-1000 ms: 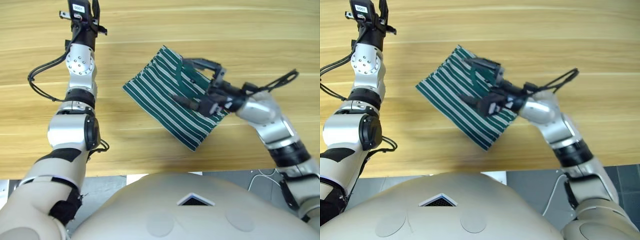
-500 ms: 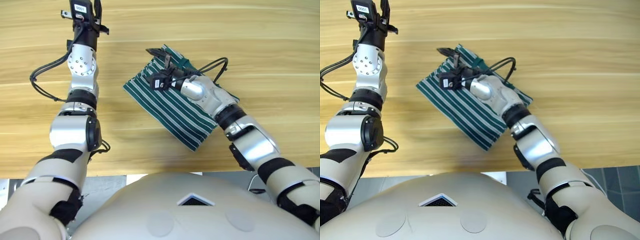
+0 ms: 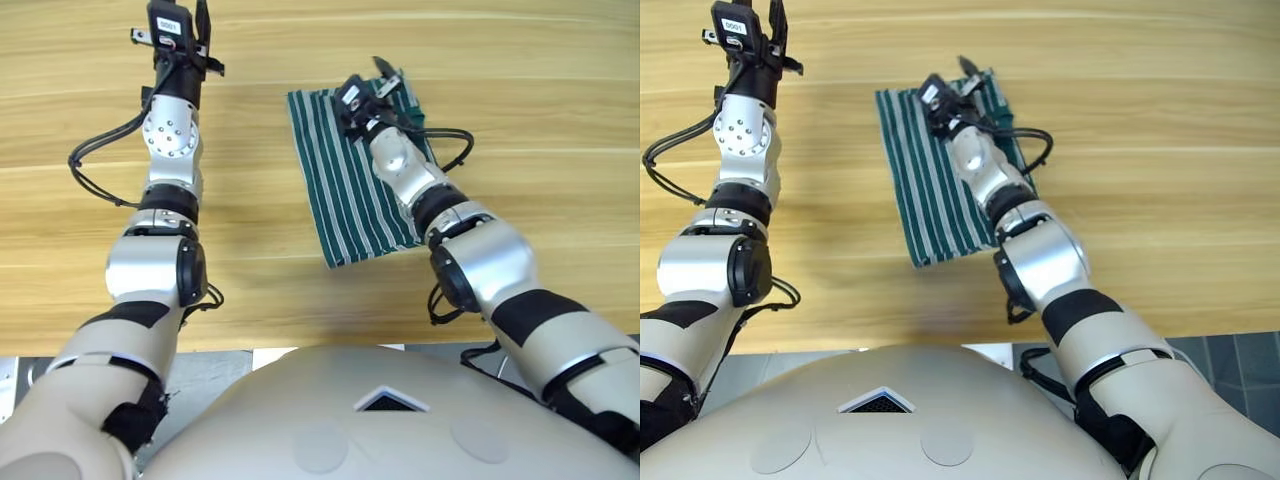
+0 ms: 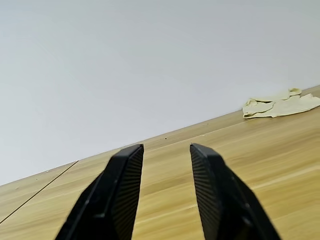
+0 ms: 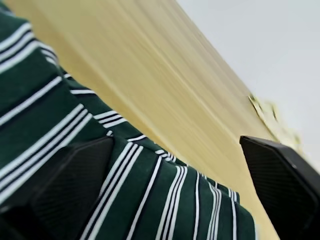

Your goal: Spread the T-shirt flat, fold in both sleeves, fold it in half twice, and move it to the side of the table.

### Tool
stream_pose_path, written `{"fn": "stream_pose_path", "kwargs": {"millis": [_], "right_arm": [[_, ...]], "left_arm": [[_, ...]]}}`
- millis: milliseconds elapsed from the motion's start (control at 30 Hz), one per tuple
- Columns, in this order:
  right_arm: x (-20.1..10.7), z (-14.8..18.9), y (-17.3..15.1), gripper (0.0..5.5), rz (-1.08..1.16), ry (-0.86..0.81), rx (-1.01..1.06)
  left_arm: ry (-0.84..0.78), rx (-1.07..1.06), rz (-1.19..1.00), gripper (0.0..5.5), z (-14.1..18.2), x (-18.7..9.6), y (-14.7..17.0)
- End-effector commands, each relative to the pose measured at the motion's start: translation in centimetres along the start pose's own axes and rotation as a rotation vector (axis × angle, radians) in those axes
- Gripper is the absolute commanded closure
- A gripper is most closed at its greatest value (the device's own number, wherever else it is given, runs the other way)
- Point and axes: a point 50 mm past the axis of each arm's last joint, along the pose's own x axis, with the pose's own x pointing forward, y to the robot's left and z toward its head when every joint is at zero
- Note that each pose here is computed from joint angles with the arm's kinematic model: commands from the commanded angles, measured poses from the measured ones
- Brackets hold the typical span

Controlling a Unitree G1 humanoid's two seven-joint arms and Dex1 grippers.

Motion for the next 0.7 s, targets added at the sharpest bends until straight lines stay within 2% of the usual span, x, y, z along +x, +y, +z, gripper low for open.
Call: {"fn": "stream_pose_path", "kwargs": {"millis": [33,200,267,367,500,600,700], "right_arm": [[0.0,-0.9,-0.6,0.85,-0.067,0.079,0.080],[0.3,-0.4,-1.9,0.85,-0.147,0.075,0.178],[0.5,0.6,-2.2,0.85,-0.145,0.019,0.243],[0.7,3.2,-3.1,0.85,-0.102,-0.181,0.367],[-0.6,5.6,-7.1,0.85,-0.083,-0.535,0.459],[-3.7,6.2,-10.0,0.85,0.036,-0.782,0.315],[-8.5,4.5,-10.3,0.85,0.280,-0.835,-0.073]], "left_arm": [[-0.008,0.002,-0.012,3.77,-0.1,-0.3,-0.4],[-0.008,0.003,-0.019,3.77,-0.1,-0.4,-0.6],[-0.010,0.003,-0.021,3.77,-0.1,-0.4,-0.6],[-0.079,0.010,-0.065,3.77,0.6,-0.5,-1.0],[-0.313,0.003,-0.203,3.77,3.1,-1.3,-1.4],[-0.466,-0.003,-0.382,3.77,5.2,-2.7,-2.1],[-0.523,0.065,-0.659,3.77,6.1,-5.3,-3.4]]}}
